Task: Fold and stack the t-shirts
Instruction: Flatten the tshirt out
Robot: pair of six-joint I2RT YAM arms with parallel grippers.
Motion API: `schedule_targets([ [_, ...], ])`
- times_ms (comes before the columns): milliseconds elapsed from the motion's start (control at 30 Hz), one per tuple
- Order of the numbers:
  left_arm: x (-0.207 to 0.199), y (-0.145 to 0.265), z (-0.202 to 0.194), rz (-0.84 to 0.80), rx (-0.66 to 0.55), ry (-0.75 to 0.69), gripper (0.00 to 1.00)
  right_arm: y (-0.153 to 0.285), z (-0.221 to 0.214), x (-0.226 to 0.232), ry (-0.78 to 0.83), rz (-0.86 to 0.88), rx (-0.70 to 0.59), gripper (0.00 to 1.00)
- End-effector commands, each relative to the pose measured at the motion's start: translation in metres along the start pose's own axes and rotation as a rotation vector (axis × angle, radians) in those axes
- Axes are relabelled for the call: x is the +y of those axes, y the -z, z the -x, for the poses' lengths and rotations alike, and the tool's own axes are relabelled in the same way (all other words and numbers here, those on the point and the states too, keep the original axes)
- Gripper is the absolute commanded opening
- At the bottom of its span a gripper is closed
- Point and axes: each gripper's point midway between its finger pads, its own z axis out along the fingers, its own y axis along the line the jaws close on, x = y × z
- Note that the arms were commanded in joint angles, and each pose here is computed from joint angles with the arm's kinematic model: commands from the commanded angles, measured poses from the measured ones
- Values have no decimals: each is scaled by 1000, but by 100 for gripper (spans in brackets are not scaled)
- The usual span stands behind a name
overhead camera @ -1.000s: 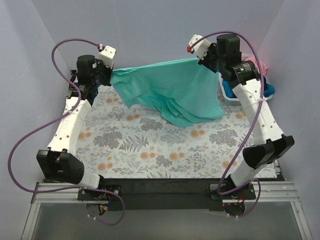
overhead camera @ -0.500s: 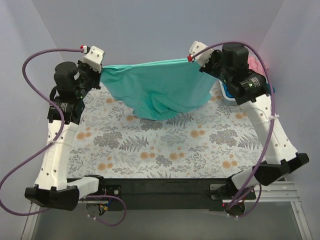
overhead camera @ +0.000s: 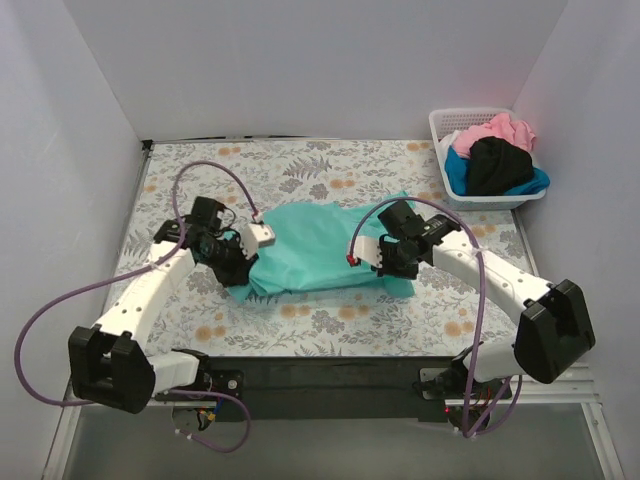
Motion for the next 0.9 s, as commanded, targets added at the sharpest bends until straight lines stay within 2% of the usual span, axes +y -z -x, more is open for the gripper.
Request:
schedule_targets([
  [0, -62, -13, -16, -215, 78, -45, 25, -4, 9, 27, 15, 129, -47, 1],
  [33, -73, -17, -21, -256, 101, -30, 33, -2, 7, 39, 6, 184, -35, 21],
  [100, -79, -16, -24, -282, 120, -18, 42, 5, 8, 40, -11, 190, -34, 49],
  [133, -82, -14, -29, -289, 134, -13, 48, 9, 5, 41, -11, 183, -29, 83],
  [233, -80, -11, -33, -253, 137, -15, 51, 13, -11, 53, -2, 166, -6, 86],
  [367, -65, -27, -39, -169, 133, 15, 50, 2, -37, 73, -24, 196, 65, 74],
  [533, -13, -57, -36, 58, 154, 128, 48, -16, -46, 73, -162, 212, 124, 72],
  [767, 31, -85, -37, 179, 171, 237, 47, -26, -47, 52, -307, 138, 99, 77],
  [867, 50, -93, -42, 175, 170, 325, 45, -36, -39, 58, -356, 201, 66, 72],
])
